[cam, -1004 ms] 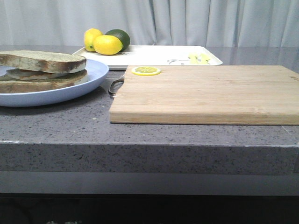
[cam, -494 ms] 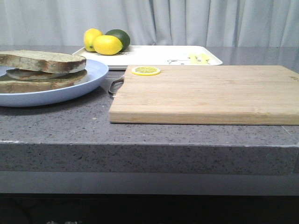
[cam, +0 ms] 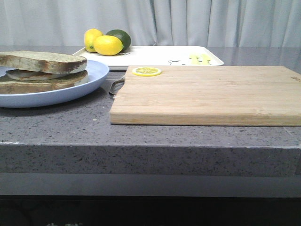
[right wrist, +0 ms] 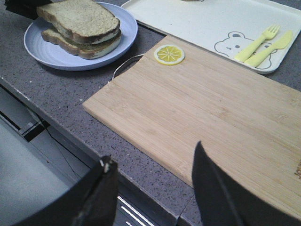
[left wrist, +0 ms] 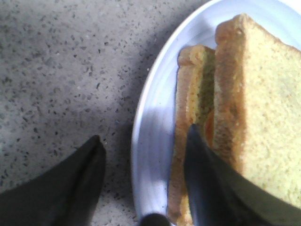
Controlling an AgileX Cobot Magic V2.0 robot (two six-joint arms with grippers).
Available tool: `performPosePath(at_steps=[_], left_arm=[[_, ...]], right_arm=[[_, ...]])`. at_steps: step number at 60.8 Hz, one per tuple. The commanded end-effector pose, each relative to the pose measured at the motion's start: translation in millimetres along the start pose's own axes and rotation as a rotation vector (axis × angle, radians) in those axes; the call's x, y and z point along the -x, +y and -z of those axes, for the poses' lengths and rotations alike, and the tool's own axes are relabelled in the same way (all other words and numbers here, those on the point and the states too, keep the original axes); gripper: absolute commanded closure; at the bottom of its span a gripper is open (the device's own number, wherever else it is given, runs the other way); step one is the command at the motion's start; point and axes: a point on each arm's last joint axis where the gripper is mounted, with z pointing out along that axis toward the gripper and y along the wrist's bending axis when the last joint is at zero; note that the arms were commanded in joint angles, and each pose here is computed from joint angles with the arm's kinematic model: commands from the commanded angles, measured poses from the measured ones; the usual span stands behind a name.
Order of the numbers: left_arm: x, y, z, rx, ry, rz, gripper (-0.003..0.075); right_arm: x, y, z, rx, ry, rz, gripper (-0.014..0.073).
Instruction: Place bread and move sandwich to tray
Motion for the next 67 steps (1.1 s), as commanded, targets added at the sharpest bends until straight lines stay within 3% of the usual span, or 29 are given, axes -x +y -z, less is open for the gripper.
performPosePath(at_steps=[1, 21, 43, 55, 67], left_arm=[[9, -12, 13, -0.023, -0.076, -0.019, 0.0421], [7, -4, -3, -0.032, -0.012, 0.006, 0.0459], [8, -5, -3, -0.046, -0.02, 0.018, 0.0739], [12, -13, 3, -0.106, -0.058, 0.041, 0.0738], [22, -44, 12, -0.22, -0.104, 0.007, 0.0738]], right_arm=[[14, -1, 6, -0.014, -0.105, -0.002, 0.0204], [14, -1, 6, -0.014, -0.105, -0.002, 0.0204], [14, -1, 6, -0.014, -0.105, -0.002, 0.0204], [14, -1, 6, -0.014, -0.105, -0.002, 0.0204], [14, -1, 6, -0.014, -0.105, -0.002, 0.0204]])
